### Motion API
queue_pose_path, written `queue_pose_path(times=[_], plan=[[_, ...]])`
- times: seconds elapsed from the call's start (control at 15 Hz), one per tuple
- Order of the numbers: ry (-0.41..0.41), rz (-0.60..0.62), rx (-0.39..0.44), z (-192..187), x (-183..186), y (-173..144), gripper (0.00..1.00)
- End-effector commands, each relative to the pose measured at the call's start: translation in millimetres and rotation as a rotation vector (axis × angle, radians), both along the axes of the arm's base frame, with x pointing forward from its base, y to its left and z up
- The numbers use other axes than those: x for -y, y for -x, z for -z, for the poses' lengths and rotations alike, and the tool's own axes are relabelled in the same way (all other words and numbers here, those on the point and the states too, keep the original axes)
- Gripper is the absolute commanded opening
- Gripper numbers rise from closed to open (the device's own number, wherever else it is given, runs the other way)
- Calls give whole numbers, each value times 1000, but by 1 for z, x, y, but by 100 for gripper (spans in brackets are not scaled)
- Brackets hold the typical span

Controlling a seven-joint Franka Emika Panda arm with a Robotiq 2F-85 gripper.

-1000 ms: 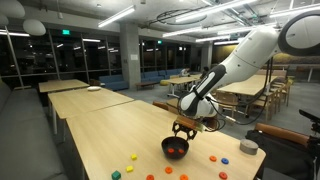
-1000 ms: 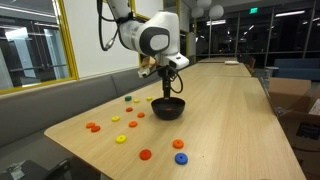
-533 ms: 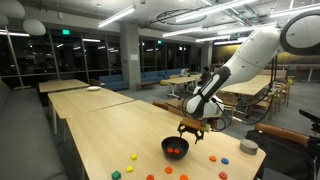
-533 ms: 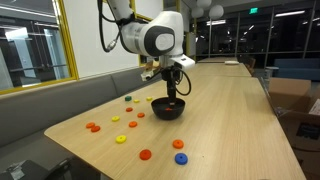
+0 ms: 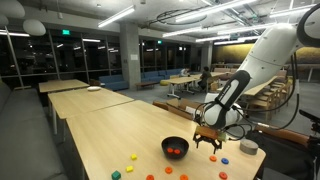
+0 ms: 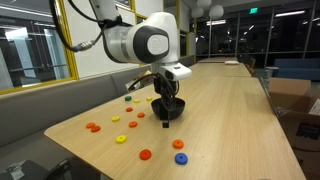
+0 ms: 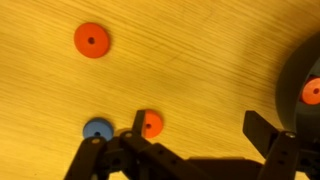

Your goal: Put some of the discs on the table in the bowl

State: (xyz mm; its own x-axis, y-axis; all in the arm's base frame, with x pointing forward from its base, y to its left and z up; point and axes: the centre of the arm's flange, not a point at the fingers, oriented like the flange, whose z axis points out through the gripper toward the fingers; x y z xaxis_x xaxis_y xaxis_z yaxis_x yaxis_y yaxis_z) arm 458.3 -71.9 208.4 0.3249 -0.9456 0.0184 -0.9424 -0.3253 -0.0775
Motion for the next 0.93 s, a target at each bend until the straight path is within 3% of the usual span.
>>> queue_pose_path(times=[0.0, 0.4, 0.87], plan=[[17, 69, 50, 10, 1, 34, 100], [9, 133, 54, 34, 11, 55, 100], [-55, 176, 23, 47, 22, 47, 100]])
